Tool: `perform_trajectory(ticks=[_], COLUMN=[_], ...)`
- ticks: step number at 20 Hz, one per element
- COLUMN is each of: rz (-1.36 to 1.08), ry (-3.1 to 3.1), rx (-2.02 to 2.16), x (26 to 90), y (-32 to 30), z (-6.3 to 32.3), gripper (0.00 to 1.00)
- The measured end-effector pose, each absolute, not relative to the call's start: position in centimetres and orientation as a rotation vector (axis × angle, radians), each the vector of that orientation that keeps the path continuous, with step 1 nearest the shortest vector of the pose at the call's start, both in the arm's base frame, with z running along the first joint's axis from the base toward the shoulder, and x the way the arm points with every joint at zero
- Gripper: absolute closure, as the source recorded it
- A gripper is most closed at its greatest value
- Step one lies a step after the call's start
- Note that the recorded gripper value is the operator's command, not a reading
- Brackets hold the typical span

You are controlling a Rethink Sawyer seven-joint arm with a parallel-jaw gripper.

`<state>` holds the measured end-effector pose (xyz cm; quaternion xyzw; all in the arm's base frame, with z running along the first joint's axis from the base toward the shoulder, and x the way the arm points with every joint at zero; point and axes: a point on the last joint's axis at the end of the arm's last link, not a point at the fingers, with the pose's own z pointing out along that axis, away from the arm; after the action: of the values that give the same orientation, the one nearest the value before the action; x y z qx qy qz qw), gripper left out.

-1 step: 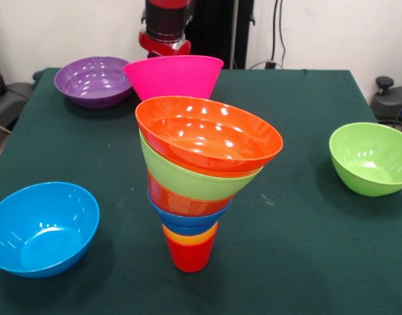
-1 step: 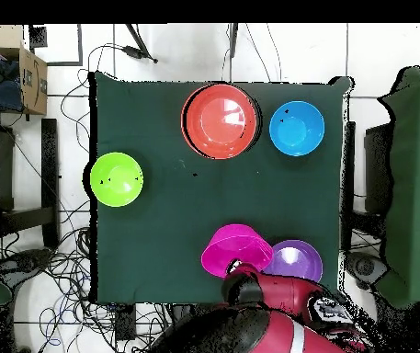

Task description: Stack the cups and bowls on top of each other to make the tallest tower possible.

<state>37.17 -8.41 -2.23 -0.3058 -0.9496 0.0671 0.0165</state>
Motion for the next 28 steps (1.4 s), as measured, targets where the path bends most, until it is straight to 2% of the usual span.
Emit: perform_trajectory(ticks=[4,18,28], rz=[0.210,0.269,0.262], ry=[-2.953,-2.952,-2.948], rx=[-0.965,-1.078,-1.074], x=[37.4,41.2,41.3], y=[-8.4,-9.4,-8.6], z=[-2.0,3.0,2.8], gripper=[0.00,0.00,0.00])
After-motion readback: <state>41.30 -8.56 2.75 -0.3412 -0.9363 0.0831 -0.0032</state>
